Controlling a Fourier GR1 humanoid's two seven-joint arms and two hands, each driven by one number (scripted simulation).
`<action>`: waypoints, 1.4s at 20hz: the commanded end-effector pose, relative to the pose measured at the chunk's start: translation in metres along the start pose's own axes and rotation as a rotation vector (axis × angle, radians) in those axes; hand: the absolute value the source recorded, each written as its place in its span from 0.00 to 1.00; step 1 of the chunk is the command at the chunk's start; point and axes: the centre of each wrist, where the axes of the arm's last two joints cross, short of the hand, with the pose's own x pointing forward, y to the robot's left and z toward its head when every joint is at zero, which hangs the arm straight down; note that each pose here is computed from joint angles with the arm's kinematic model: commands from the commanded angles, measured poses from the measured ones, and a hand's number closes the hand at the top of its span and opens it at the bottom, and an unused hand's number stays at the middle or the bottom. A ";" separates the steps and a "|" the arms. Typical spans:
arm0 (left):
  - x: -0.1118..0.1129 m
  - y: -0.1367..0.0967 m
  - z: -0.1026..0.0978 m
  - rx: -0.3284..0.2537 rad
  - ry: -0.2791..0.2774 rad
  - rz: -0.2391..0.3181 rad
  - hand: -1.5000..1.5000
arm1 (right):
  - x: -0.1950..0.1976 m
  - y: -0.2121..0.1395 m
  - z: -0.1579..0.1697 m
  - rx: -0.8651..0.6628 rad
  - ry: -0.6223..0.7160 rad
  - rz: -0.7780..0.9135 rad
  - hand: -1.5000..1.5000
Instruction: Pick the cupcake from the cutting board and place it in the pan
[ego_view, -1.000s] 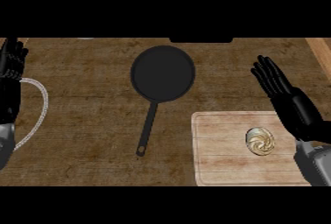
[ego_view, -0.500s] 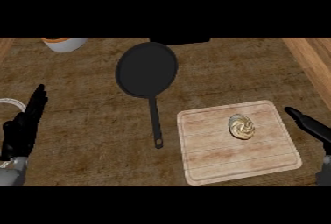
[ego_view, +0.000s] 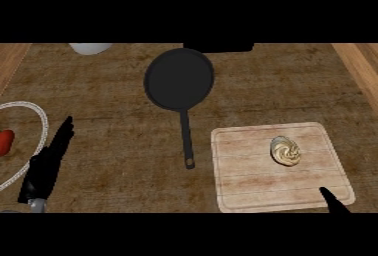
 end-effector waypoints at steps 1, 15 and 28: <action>0.006 -0.007 0.004 -0.044 -0.015 -0.012 0.50 | 0.007 -0.023 0.039 0.005 0.035 0.106 0.00; 0.027 -0.033 -0.003 -0.081 -0.040 0.004 0.50 | 0.121 -0.044 0.030 0.299 0.085 0.297 0.00; 0.027 -0.026 0.000 -0.082 -0.034 -0.014 0.50 | 0.183 0.007 0.022 0.502 0.290 0.602 0.00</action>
